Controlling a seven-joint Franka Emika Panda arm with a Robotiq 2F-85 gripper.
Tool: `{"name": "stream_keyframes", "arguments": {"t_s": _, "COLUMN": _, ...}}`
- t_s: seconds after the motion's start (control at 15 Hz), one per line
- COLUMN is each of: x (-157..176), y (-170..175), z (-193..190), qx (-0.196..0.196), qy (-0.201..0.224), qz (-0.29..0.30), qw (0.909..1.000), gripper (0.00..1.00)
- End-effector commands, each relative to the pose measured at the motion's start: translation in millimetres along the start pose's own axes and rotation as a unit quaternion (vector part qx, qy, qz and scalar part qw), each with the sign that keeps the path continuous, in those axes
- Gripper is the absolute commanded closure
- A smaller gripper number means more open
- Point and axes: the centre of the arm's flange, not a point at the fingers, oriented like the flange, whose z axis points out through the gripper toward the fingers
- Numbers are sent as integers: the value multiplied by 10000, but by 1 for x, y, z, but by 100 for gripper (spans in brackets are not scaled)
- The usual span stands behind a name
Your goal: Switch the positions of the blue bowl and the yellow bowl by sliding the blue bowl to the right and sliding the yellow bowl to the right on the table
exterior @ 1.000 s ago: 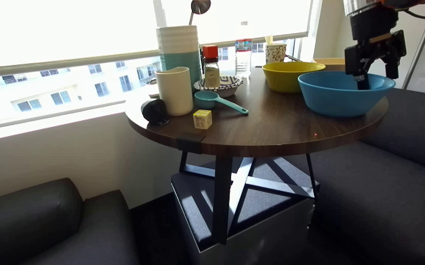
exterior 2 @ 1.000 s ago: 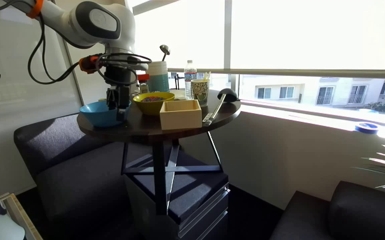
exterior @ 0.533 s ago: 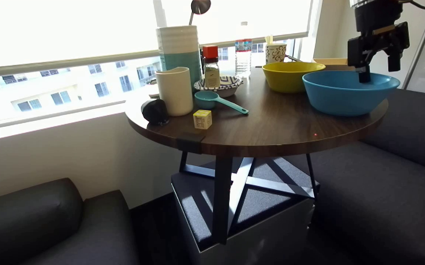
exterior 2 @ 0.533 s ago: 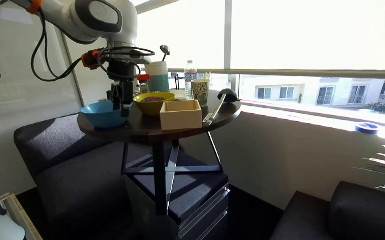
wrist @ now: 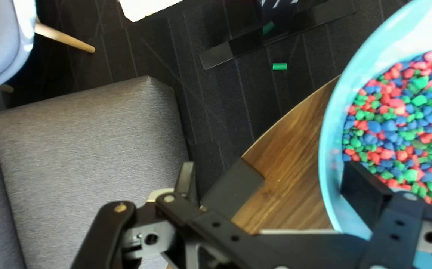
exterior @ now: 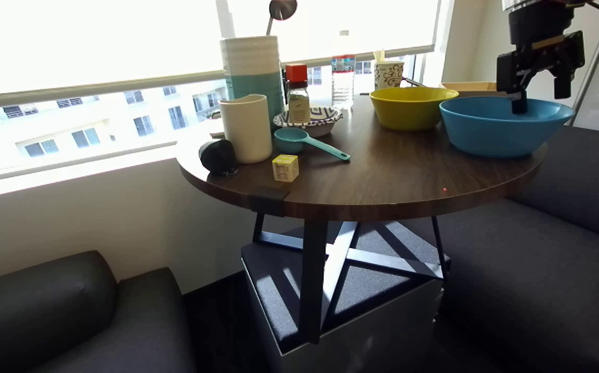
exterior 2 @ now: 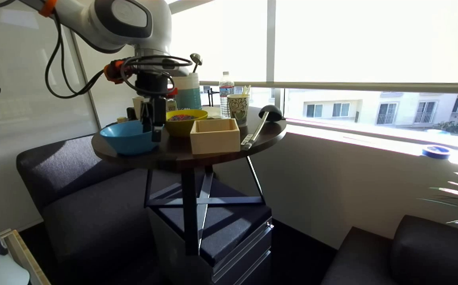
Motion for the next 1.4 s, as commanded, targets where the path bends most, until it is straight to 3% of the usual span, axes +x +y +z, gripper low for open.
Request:
{"name": "stream_keyframes", "arguments": {"t_s": 0.0, "x": 8, "y": 17, "z": -6, "qx": -153, "qy": 141, "qz": 83, "qw": 9997, "gripper": 0}}
{"name": "stream_keyframes", "arguments": {"t_s": 0.4, "x": -25, "y": -11, "z": -54, "qx": -626, "qy": 452, "qz": -497, "qw": 9958, "gripper": 0}}
{"name": "stream_keyframes", "arguments": {"t_s": 0.6, "x": -37, "y": -33, "z": -79, "qx": -967, "qy": 712, "qz": -949, "qw": 9882, "gripper": 0}}
{"name": "stream_keyframes", "arguments": {"t_s": 0.8, "x": -28, "y": -51, "z": -100, "qx": -1203, "qy": 1135, "qz": -1655, "qw": 9722, "gripper": 0}}
{"name": "stream_keyframes", "arguments": {"t_s": 1.0, "x": -13, "y": -63, "z": -123, "qx": -1189, "qy": 1555, "qz": -2354, "qw": 9520, "gripper": 0}}
{"name": "stream_keyframes", "arguments": {"t_s": 1.33, "x": 22, "y": -76, "z": -136, "qx": -858, "qy": 2251, "qz": -3480, "qw": 9060, "gripper": 0}}
